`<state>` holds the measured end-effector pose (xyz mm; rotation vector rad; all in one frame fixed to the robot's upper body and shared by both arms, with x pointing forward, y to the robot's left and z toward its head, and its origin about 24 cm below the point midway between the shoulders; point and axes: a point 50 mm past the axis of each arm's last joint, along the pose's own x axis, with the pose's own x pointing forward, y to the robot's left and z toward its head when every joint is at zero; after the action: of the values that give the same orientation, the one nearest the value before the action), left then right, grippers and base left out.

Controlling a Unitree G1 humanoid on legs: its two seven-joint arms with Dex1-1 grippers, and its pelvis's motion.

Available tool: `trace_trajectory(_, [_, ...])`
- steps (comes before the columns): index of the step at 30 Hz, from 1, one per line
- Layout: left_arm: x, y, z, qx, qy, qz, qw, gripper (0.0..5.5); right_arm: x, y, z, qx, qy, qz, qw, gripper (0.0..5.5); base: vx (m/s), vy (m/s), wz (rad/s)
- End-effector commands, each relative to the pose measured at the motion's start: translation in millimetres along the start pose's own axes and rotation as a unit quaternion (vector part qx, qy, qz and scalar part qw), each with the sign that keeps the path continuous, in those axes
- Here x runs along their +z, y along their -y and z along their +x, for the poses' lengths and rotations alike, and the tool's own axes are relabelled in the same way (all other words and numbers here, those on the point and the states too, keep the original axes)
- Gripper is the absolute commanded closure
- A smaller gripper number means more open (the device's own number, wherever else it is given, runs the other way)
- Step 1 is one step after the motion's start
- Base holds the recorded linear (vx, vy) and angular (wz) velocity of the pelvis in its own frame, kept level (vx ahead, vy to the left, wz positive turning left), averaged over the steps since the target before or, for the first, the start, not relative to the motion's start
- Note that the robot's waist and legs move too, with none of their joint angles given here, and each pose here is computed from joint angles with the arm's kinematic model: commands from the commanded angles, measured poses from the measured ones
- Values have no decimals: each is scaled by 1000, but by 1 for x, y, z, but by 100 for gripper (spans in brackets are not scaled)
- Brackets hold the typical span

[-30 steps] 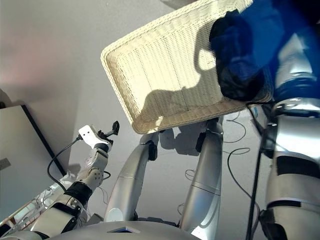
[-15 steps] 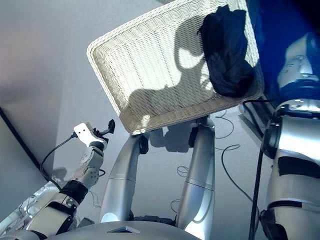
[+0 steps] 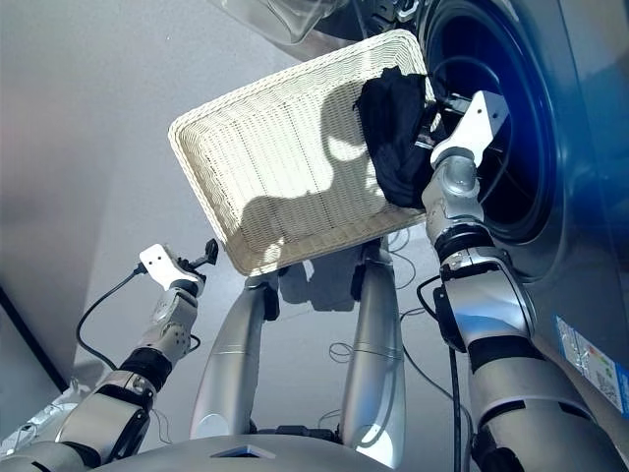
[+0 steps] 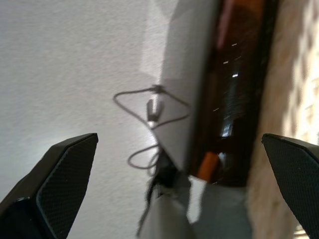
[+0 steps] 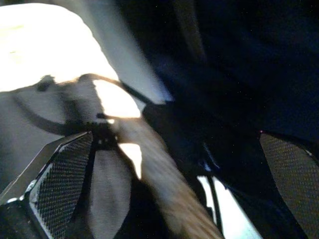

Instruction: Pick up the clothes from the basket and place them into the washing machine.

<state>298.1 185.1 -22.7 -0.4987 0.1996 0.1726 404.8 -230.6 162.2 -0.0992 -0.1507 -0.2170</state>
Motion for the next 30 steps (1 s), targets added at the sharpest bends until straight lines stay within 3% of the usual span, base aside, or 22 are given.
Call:
trace_trajectory(1, [17,-11,6,15,34,10,999,0,-7,-18,-3,61,-5,-37,997,0,0,0,0])
trace_trajectory(13, [8,-17,7,42,9,17,999,0,-44,-25,-17,64,-75,-33,995,0,0,0,0])
trace_trajectory(23, [16,-8,10,31,25,14,999,0,-18,0,-1,23,-63,-53,996,0,28,-6,40])
trace_trajectory(24, [18,-6,10,25,29,17,999,0,-13,1,2,18,-58,-59,996,233,0,0,0])
trace_trajectory(25, [20,-4,11,22,33,16,999,0,-12,2,2,16,-58,-60,996,500,0,0,0])
trace_trajectory(26, [21,-2,11,18,37,18,999,0,-10,4,3,12,-54,-62,997,550,0,0,0])
trace_trajectory(30, [21,1,9,12,39,21,999,0,-1,-6,5,27,-30,-59,997,550,0,0,0])
